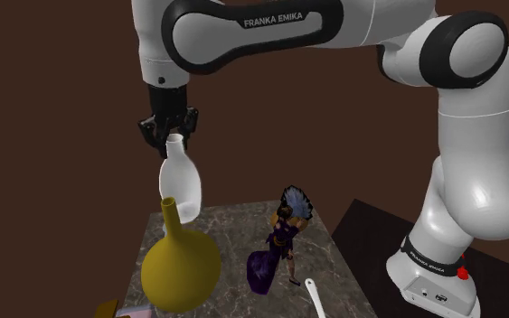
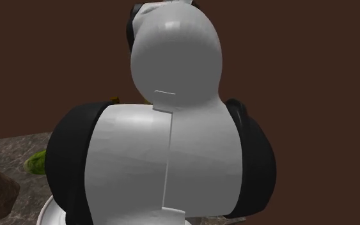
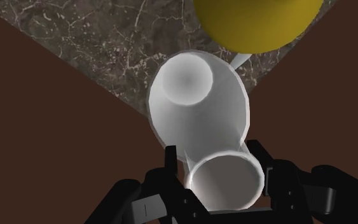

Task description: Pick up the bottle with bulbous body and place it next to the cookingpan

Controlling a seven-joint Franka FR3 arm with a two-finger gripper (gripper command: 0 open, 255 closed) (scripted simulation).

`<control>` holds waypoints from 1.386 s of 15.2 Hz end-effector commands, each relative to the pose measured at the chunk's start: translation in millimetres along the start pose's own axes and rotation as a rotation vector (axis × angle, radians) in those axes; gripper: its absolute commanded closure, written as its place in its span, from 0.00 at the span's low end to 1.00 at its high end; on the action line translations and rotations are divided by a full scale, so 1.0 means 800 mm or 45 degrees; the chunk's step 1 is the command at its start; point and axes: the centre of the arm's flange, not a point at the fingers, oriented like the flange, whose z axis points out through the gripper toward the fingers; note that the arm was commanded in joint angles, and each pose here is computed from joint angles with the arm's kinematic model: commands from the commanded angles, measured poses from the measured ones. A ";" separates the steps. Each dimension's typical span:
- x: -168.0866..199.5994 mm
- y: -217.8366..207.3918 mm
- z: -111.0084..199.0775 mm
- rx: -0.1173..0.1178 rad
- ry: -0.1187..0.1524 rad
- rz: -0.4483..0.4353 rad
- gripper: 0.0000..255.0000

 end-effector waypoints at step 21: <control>-0.238 -0.125 -0.226 0.000 0.000 0.000 1.00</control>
